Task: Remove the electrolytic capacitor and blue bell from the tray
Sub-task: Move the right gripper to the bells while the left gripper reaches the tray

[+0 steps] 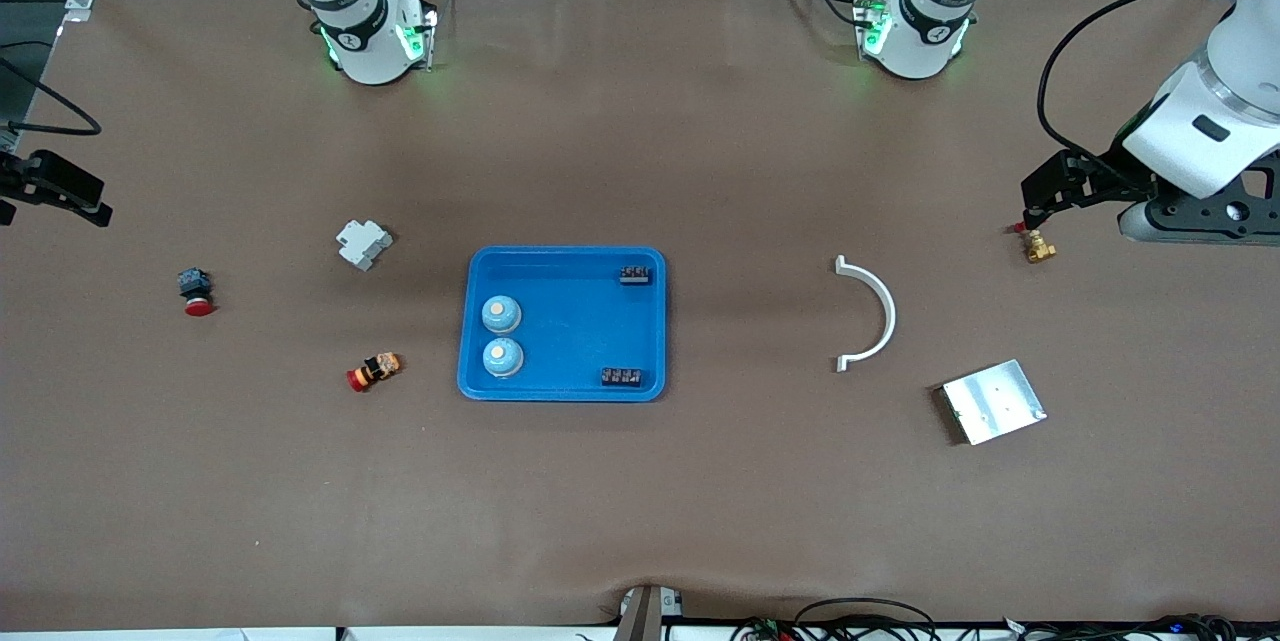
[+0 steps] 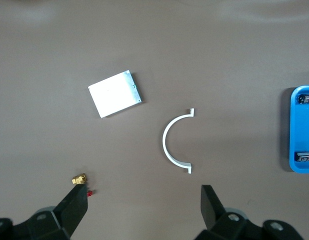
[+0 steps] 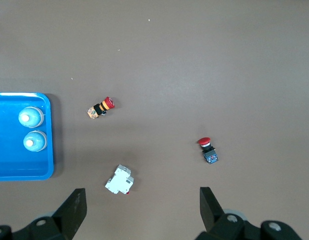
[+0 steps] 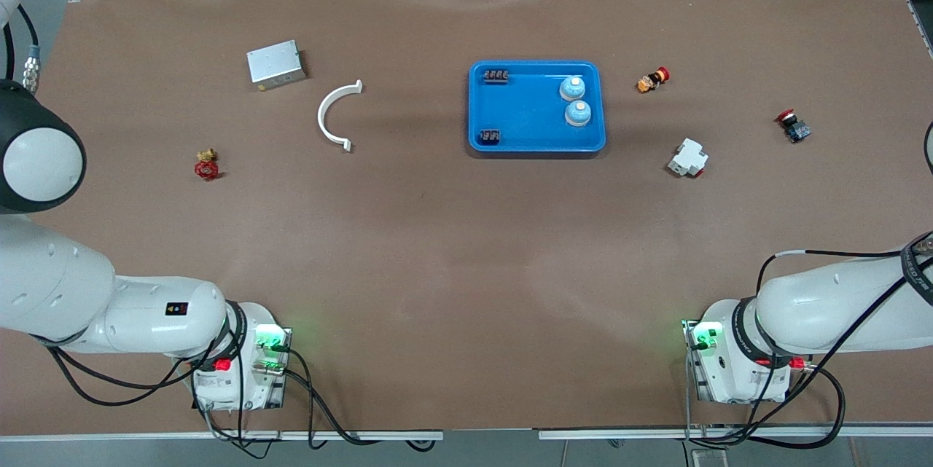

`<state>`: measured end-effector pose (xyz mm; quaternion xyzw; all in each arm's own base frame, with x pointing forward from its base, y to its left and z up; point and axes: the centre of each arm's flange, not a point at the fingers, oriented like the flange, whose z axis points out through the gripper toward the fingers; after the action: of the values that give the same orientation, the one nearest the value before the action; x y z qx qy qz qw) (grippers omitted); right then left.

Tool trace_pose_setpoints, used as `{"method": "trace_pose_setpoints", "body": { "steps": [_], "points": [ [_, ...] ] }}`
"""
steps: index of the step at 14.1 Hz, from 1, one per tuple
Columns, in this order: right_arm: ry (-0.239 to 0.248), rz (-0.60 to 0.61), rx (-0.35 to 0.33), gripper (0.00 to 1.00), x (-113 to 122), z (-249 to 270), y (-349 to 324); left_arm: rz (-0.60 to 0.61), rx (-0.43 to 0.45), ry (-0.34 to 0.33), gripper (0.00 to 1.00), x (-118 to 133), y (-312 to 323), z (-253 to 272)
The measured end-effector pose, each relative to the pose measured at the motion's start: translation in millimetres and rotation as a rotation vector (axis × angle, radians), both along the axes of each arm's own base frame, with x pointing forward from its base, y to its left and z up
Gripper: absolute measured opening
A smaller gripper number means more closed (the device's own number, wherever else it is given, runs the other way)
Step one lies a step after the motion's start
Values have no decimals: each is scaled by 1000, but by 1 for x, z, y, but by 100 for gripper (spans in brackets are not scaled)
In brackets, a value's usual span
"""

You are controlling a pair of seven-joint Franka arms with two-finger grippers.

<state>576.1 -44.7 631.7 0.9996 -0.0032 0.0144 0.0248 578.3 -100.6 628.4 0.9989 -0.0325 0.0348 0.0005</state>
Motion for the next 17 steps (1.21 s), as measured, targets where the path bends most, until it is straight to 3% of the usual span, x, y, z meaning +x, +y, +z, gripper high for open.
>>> {"method": "trace_pose_setpoints", "body": {
  "steps": [8, 13, 17],
  "points": [
    [5, 4, -1, 100, 5, -6, 0, -18, 4, 32, 100, -3, -14, -16],
    [16, 22, 37, 100, 10, -14, 14, 247, 9, 96, 100, -11, -36, -47],
    [40, -17, 96, 100, 25, -41, 73, 368, 10, 110, 100, -23, -74, -54]
  ]
}}
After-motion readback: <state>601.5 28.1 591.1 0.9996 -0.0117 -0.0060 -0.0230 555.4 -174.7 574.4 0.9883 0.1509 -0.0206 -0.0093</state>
